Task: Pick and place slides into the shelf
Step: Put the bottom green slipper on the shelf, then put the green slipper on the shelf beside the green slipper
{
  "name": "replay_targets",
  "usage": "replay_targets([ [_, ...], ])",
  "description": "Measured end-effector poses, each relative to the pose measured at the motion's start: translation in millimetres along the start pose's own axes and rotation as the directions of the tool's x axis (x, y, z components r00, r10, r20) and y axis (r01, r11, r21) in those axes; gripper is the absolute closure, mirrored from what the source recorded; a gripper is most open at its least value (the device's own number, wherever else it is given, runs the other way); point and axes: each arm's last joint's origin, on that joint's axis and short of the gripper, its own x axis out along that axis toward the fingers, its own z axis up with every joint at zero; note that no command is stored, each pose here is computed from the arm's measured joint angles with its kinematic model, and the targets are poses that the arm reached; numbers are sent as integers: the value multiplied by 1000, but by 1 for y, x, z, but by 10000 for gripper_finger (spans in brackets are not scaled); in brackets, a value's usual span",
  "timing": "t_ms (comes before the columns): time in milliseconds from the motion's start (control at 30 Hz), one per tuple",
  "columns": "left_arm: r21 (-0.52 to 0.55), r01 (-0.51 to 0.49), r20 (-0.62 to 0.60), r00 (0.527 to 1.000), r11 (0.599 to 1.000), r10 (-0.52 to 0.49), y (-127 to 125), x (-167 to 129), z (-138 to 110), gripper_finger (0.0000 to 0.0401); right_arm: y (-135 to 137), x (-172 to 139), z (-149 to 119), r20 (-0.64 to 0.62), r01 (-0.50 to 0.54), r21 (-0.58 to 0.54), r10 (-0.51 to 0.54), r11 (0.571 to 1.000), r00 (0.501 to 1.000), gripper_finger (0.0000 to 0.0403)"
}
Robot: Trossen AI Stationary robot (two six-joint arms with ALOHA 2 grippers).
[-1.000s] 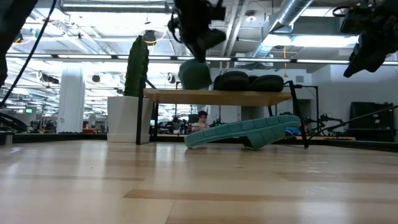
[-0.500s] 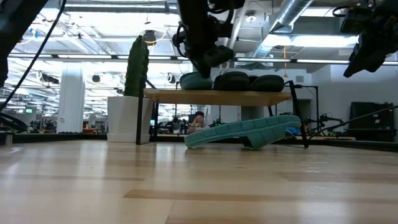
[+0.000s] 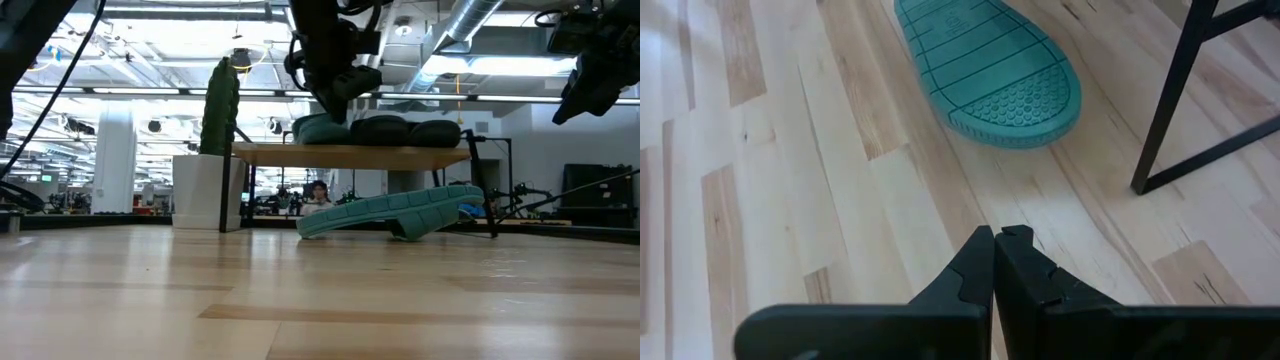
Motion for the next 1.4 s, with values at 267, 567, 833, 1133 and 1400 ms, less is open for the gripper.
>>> replay_targets([
  [267, 22, 8, 0, 1000, 1000, -8, 0, 0, 0, 359, 0, 0, 0, 0, 0, 0, 0, 1000, 1000, 403],
  [567, 9, 11, 14, 1000, 1000, -11, -1, 0, 2, 334, 0, 0, 0, 0, 0, 0, 0, 1000, 1000, 403],
  [833, 13, 12, 13, 1000, 1000, -12, 0, 0, 2, 287, 0, 0, 0, 0, 0, 0, 0, 1000, 1000, 403],
  [1133, 15, 13, 13, 1000, 1000, -13, -1, 0, 2, 204, 0, 0, 0, 0, 0, 0, 0, 1000, 1000, 403],
  [1400, 88, 26, 17, 999, 996, -27, -11, -10, -2, 171, 0, 0, 0, 0, 0, 1, 0, 1000, 1000, 403],
])
